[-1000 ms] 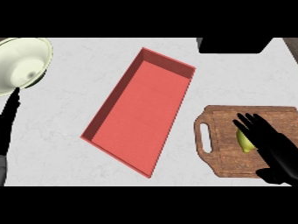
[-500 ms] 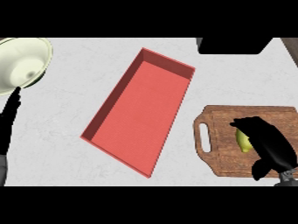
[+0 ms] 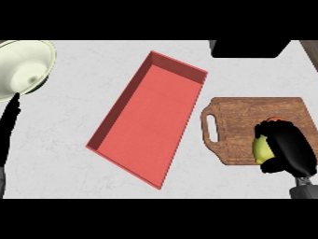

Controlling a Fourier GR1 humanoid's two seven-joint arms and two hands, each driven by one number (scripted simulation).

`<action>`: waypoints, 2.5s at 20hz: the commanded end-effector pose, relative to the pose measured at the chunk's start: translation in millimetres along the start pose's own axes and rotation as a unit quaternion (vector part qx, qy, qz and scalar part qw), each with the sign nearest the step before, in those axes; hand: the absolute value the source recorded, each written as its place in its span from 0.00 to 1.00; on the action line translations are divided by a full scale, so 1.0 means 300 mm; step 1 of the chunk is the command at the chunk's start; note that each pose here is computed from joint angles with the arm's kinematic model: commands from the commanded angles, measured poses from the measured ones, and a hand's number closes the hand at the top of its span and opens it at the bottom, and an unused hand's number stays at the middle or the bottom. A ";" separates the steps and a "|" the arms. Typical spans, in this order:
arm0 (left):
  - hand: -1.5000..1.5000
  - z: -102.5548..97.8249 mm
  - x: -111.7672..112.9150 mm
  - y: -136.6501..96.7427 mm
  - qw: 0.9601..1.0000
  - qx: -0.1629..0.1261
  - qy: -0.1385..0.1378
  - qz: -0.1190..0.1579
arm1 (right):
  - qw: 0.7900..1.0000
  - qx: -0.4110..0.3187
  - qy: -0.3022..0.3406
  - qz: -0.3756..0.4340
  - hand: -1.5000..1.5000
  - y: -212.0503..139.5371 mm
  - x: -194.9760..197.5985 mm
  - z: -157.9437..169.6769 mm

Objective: Pick the lemon from the cutting board and place it in the cardboard box

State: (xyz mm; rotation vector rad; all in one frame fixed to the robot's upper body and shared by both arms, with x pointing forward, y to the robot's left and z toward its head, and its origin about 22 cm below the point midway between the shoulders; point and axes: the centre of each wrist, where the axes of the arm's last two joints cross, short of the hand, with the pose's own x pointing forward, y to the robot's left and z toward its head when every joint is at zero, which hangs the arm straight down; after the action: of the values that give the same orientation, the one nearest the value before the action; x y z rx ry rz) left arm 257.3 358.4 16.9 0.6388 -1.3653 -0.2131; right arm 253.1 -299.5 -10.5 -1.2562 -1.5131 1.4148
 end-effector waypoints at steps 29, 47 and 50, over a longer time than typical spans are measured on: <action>0.50 -0.001 -0.022 0.018 1.000 0.003 -0.004 -0.001 | 0.926 -0.034 -0.212 -0.309 1.00 -0.536 0.207 -0.591; 0.50 -0.014 0.000 -0.003 1.000 -0.003 -0.019 -0.006 | 0.908 0.042 -0.150 -0.390 1.00 -0.560 0.595 -0.858; 0.50 -0.052 0.005 -0.022 1.000 -0.006 -0.017 0.000 | 0.916 0.042 -0.137 -0.374 1.00 -0.557 0.644 -0.894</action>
State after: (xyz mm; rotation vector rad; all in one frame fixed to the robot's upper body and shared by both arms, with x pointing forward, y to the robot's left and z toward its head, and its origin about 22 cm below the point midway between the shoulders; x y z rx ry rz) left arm 274.1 352.3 19.4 0.6275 -1.3890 -0.2379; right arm 413.1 -41.3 170.5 -0.2927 -1.8545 1.1206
